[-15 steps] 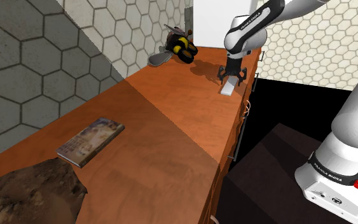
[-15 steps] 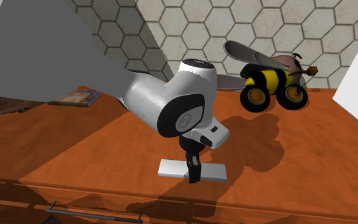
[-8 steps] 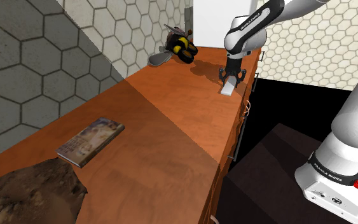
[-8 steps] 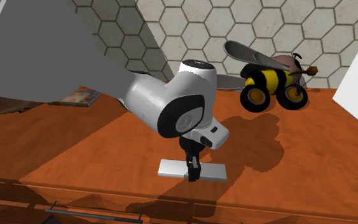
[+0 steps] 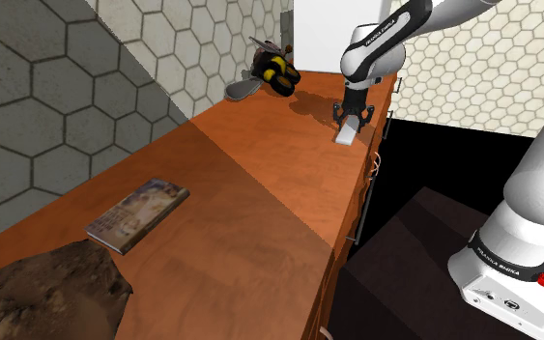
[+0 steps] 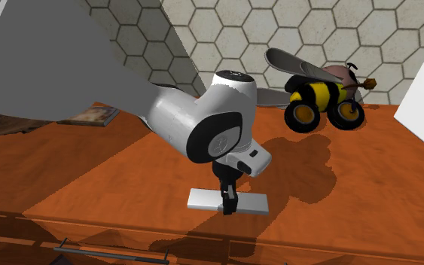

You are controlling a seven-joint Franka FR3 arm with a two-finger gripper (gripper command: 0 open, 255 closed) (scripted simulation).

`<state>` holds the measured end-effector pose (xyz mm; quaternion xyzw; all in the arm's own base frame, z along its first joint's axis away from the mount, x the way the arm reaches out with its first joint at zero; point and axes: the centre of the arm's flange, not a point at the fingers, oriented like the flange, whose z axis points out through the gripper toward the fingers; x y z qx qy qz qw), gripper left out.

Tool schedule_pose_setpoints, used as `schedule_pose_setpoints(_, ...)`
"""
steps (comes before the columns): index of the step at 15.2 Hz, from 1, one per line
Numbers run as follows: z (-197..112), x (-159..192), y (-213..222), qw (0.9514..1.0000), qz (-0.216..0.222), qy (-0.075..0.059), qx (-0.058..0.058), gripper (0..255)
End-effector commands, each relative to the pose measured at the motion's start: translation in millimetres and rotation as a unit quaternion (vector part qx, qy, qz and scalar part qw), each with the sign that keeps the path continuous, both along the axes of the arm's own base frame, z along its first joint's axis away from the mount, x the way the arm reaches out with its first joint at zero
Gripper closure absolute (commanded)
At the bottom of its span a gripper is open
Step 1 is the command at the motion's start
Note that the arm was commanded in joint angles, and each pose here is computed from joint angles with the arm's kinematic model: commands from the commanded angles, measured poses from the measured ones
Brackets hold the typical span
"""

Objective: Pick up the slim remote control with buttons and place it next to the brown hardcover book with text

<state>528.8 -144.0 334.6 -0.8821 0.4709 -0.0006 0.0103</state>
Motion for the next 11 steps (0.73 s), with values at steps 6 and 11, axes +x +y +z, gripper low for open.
schedule_pose_setpoints(6,26,0,0,1.0000,0.000,0.000,0.000,255)
schedule_pose_setpoints(11,52,0,0,1.0000,0.000,0.000,0.000,255)
